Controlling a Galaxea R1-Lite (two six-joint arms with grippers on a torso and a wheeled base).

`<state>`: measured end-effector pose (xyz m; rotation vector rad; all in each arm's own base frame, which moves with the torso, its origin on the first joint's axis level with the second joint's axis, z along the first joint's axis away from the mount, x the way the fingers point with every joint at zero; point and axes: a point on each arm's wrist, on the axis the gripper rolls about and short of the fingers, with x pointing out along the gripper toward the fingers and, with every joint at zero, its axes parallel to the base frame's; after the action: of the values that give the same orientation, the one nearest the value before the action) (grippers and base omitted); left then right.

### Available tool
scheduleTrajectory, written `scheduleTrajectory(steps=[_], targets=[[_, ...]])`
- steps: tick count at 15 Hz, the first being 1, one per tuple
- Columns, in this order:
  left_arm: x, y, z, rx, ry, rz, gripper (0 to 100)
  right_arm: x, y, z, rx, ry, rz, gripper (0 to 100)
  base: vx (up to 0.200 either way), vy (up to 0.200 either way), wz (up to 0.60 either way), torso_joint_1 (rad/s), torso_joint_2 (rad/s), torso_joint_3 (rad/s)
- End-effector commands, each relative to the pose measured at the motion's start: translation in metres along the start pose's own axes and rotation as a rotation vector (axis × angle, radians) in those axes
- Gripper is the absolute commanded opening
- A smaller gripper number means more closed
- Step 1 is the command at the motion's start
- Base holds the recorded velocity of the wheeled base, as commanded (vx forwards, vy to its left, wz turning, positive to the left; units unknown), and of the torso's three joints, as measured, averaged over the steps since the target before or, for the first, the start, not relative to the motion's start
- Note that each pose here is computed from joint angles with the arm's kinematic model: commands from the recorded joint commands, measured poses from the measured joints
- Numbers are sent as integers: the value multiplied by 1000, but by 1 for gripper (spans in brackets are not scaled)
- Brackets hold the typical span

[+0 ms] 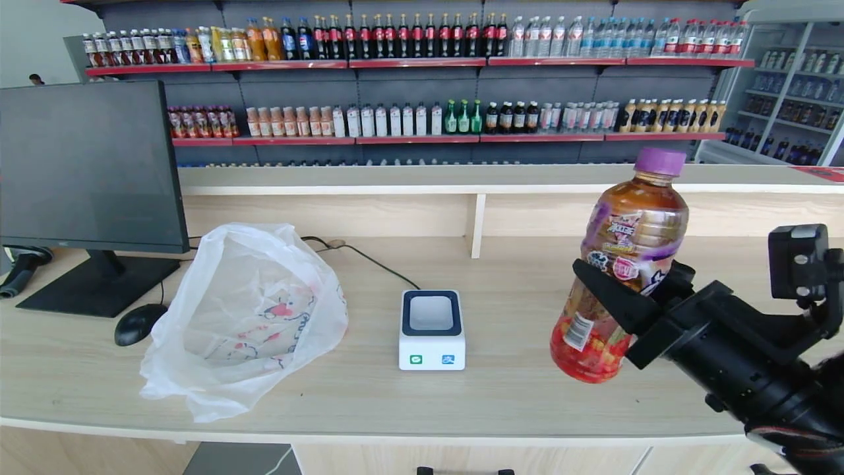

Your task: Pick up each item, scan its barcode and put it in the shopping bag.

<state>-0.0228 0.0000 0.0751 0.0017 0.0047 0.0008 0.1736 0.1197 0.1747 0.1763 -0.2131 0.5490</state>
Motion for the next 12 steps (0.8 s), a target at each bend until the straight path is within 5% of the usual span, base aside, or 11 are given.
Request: scheduleTrajectory(steps=[1,4,7,12], targets=[[0,0,0,0,0,1,100,-18,9,8,14,-19,47,0,0,0,0,0,0,0],[0,0,0,0,0,1,100,-38,18,7,37,1,117,0,0,0,0,0,0,0],[0,0,0,0,0,-1,100,-47,43,10,219,21,267,0,0,0,0,0,0,0],[0,0,0,0,0,1,100,-37,48,6,451,78,328,0,0,0,0,0,0,0]])
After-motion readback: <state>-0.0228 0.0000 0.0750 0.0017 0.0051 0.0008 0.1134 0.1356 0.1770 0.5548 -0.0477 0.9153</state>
